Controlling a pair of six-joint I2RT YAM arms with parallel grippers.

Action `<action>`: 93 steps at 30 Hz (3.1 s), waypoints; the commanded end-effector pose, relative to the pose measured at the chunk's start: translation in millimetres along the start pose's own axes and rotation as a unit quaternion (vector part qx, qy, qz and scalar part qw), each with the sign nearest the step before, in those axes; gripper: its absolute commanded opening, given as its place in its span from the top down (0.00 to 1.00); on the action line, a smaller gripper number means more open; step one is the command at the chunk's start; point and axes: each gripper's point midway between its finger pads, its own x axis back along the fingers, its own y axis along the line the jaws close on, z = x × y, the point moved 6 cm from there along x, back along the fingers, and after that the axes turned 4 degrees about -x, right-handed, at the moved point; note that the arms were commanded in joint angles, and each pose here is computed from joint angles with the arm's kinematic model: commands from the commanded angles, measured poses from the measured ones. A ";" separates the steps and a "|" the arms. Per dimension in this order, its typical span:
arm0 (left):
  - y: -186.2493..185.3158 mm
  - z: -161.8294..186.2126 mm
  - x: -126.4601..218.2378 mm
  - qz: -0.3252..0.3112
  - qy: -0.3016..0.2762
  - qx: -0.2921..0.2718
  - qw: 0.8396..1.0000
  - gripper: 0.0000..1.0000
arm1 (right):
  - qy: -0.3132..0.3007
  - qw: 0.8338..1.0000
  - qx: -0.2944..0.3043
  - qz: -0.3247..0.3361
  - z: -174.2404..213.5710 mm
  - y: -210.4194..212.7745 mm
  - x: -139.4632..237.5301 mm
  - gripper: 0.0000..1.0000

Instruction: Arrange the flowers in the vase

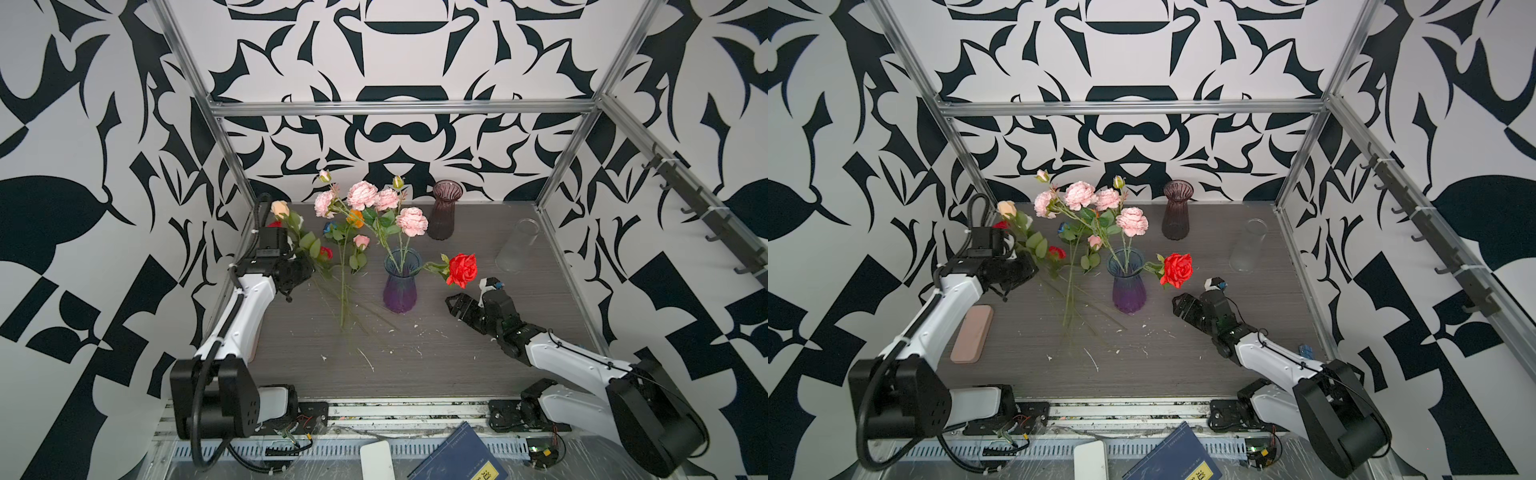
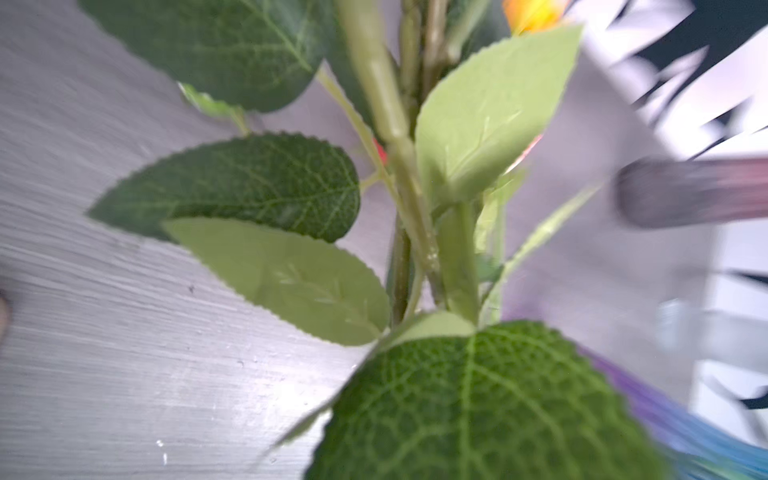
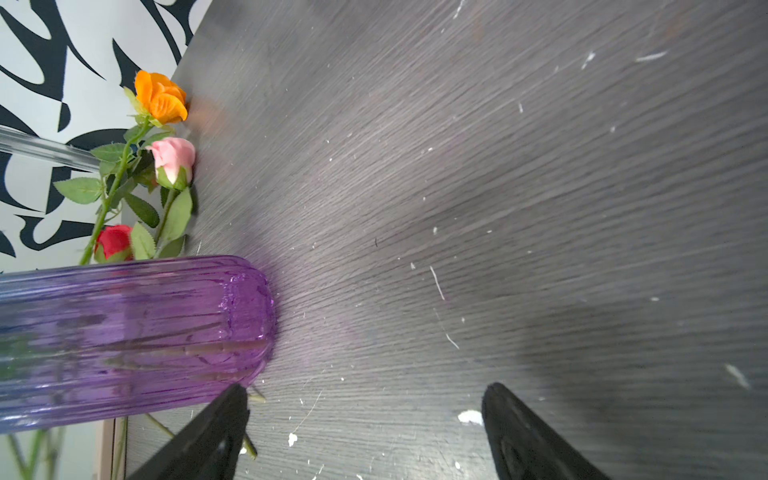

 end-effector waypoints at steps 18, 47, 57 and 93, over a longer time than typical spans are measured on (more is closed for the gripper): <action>-11.6 -31.7 79.4 -0.088 -0.124 -0.033 0.988 1.00 | -0.018 1.000 0.003 -0.017 -7.6 9.7 5.7 0.08; -34.1 5.2 34.7 0.002 -0.012 -0.073 0.997 0.75 | -0.018 1.000 0.004 -0.020 -7.6 10.6 5.3 0.08; 18.6 104.1 -33.5 -0.010 0.148 0.036 0.988 0.78 | -0.018 1.000 0.004 -0.025 -7.4 11.2 5.9 0.08; -6.5 51.0 -119.7 -0.016 0.178 0.059 0.982 0.76 | -0.010 1.000 0.004 -0.021 -7.1 11.7 0.8 0.08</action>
